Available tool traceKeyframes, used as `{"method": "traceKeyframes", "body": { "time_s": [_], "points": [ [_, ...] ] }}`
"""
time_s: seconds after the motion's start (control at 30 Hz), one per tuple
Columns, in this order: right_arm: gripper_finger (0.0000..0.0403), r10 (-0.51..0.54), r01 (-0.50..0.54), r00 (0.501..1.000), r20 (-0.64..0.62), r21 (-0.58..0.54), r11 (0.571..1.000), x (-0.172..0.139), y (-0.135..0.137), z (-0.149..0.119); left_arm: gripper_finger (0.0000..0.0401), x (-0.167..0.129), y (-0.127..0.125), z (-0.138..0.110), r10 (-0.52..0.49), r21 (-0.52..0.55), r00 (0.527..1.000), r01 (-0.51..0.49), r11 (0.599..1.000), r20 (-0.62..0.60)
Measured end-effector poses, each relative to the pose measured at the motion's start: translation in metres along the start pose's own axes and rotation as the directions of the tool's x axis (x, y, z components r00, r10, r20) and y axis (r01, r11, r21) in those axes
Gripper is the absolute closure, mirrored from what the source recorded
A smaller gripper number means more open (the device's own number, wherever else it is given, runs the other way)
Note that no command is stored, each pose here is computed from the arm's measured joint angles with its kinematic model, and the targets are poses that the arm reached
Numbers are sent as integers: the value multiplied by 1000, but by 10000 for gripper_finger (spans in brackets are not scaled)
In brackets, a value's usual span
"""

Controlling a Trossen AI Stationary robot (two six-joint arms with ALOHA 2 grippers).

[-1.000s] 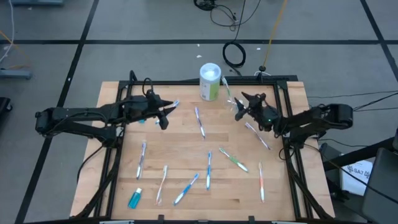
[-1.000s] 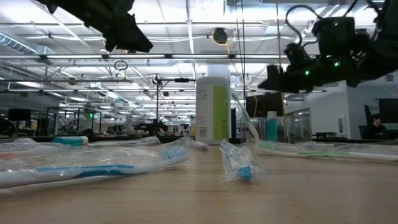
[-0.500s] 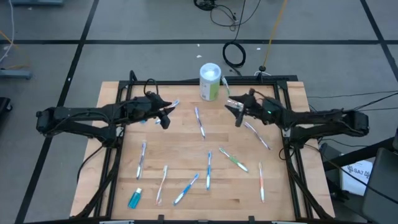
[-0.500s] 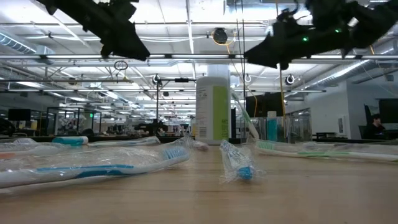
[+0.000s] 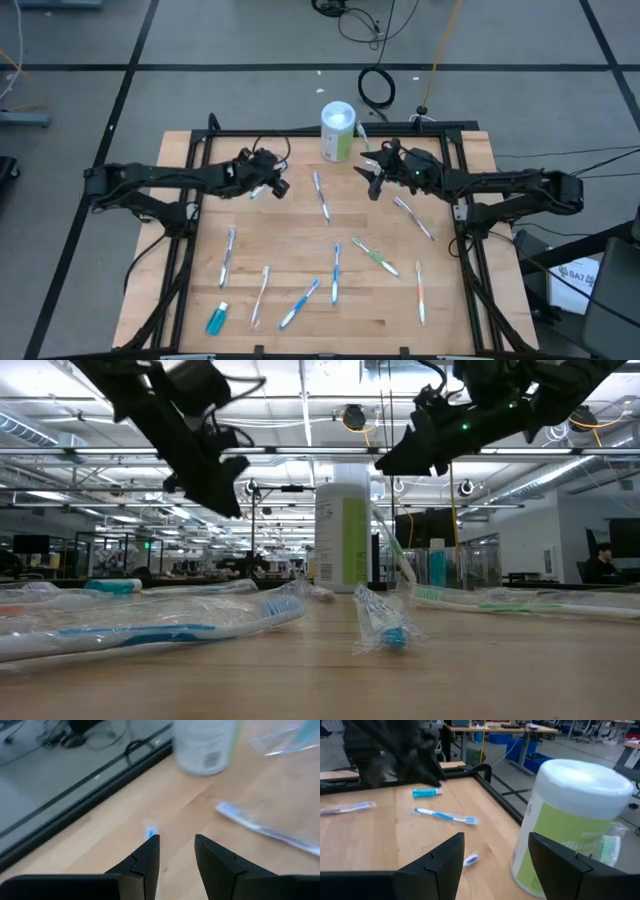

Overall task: Pick & Place toothbrushing station
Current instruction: Put the top blue toothbrush into the transparent organizer

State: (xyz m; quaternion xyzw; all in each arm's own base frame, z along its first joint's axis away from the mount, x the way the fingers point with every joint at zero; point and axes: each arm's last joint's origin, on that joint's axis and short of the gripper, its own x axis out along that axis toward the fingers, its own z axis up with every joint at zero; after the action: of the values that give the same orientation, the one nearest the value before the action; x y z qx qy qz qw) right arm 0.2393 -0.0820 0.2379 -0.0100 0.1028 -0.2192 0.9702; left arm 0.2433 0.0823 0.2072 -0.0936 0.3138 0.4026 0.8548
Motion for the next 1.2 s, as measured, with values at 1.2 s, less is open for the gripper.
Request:
{"method": "traceKeyframes", "body": {
  "time_s": [1.2],
  "points": [
    [190,4,-4,1000,-1,1,1000,0,0,0,365,94,42,-40,-44,-190,927,-30,981,-372]
  ]
}}
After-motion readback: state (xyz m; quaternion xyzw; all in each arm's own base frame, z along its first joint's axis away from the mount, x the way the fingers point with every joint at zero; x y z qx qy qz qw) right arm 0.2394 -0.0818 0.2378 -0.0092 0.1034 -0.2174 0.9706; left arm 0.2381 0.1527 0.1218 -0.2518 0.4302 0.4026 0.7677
